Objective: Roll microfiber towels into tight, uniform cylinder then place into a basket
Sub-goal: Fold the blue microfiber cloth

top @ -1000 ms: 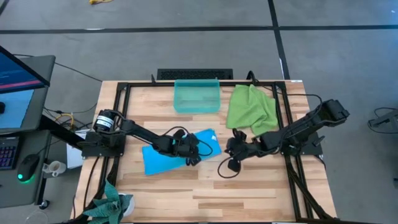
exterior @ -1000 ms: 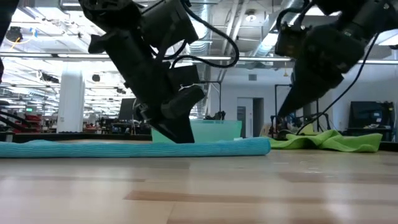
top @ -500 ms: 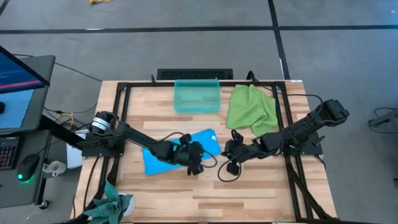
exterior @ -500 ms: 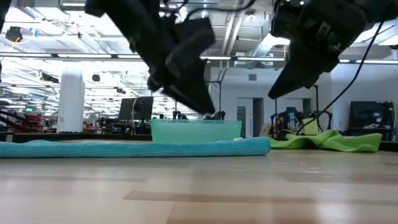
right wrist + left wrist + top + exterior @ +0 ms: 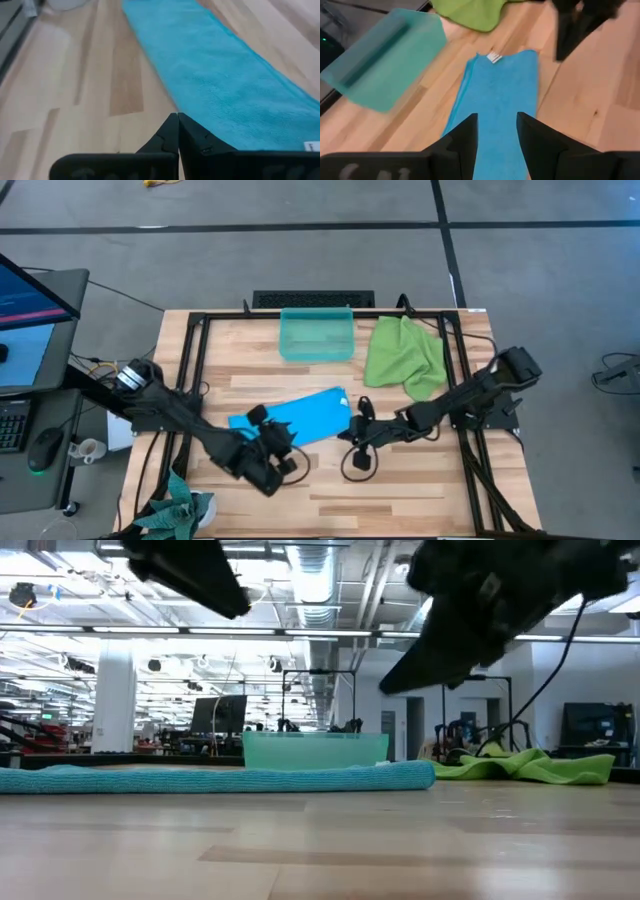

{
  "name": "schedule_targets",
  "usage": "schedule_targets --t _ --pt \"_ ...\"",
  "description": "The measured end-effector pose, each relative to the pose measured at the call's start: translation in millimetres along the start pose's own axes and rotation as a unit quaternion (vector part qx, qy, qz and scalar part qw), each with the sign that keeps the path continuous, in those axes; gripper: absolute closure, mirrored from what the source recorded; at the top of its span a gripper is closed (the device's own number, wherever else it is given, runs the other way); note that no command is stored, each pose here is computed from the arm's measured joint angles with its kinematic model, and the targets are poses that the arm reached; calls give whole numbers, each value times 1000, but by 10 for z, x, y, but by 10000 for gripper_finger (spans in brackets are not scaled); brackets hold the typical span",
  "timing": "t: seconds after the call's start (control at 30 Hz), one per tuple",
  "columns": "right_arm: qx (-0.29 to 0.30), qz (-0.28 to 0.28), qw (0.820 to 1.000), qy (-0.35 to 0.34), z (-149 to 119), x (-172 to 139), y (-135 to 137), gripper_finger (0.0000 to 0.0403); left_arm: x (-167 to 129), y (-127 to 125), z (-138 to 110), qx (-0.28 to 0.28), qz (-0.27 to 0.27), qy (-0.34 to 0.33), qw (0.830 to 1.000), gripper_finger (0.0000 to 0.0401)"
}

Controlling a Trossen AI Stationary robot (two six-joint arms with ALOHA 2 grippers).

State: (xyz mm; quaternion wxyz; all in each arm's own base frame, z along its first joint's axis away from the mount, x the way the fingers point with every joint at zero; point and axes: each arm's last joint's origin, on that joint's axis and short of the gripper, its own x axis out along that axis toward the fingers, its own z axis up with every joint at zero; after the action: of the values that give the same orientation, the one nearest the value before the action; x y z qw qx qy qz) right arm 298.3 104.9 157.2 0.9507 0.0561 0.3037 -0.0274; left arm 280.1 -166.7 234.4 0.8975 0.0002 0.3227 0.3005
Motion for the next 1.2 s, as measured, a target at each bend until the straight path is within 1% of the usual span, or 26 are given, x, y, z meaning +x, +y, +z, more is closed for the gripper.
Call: schedule_targets --t 0.07,0.13,0.27,0.4,0.5,0.6,0.67,0.73,0.83,0.9,1.07,1.2 --pt "25 -13 1000 1 35 105 -44 380 -56 11 -63 -1 7 6 1000 273" --pt "42 -24 999 7 32 222 -87 380 -48 14 -131 -10 5 18 1000 273" --pt "53 -46 996 48 -59 426 -171 379 74 72 -263 -15 19 50 998 273" --pt "61 -46 991 111 -119 546 -288 381 251 124 -357 -23 24 93 995 273" --pt "74 -42 986 141 -107 554 -354 382 425 115 -439 -23 12 103 994 273" --pt "92 -49 980 172 -112 506 -407 381 637 114 -535 -20 -15 140 990 273" --pt "92 -59 975 194 -131 453 -426 381 724 154 -557 -22 -18 158 987 273" --pt "88 -69 970 217 -138 387 -441 381 787 178 -554 -37 -22 158 986 273" --pt "79 -81 964 241 -144 292 -463 382 834 206 -574 -45 -23 161 986 273" --pt "73 -88 961 252 -142 223 -477 382 838 191 -590 -52 -40 172 983 273" --pt "71 -96 966 231 -54 143 -480 380 838 160 -655 -64 -75 191 977 273" --pt "66 -96 964 239 -76 132 -455 383 859 145 -730 -80 -112 210 968 273"
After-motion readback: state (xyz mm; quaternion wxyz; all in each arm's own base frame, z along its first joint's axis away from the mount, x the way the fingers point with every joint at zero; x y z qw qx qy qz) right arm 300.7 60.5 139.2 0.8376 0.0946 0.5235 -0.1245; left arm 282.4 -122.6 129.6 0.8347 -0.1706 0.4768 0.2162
